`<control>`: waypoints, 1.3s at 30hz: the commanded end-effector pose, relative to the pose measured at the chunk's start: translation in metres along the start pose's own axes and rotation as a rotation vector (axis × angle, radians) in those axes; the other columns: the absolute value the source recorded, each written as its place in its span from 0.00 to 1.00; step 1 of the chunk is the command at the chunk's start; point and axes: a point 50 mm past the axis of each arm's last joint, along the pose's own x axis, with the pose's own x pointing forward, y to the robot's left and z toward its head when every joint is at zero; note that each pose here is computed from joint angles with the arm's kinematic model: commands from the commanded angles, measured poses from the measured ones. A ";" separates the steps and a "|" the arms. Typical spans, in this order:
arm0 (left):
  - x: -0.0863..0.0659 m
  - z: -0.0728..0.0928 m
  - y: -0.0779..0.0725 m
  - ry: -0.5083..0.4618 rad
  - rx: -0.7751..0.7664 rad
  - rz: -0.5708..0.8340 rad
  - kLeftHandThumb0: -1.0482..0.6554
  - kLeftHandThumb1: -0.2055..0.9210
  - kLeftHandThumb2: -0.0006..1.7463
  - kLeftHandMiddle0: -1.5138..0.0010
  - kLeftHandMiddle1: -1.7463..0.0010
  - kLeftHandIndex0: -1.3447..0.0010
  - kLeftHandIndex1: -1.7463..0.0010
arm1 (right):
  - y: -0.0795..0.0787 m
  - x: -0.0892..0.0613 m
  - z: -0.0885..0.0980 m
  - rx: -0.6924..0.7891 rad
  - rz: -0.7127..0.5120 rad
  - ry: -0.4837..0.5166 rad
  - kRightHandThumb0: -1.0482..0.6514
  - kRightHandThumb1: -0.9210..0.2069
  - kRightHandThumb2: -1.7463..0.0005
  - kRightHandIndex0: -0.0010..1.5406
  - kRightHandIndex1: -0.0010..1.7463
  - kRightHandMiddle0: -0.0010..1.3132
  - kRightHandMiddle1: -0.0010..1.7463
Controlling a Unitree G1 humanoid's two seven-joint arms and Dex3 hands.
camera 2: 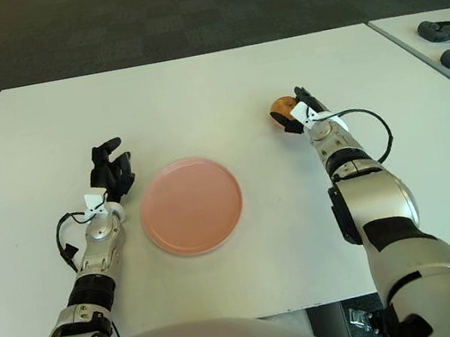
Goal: Put the apple into the plate.
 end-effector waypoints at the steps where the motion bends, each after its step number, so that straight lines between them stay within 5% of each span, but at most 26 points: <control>1: -0.011 -0.021 0.008 0.107 0.018 0.019 0.16 1.00 0.35 0.81 0.56 0.98 0.29 | 0.024 -0.006 -0.015 0.011 0.094 0.060 0.00 0.00 0.65 0.01 0.00 0.00 0.06; 39: -0.011 -0.019 0.006 0.104 0.012 0.014 0.18 1.00 0.34 0.80 0.55 0.98 0.29 | 0.024 -0.007 -0.018 0.019 0.095 0.058 0.01 0.00 0.64 0.00 0.00 0.00 0.08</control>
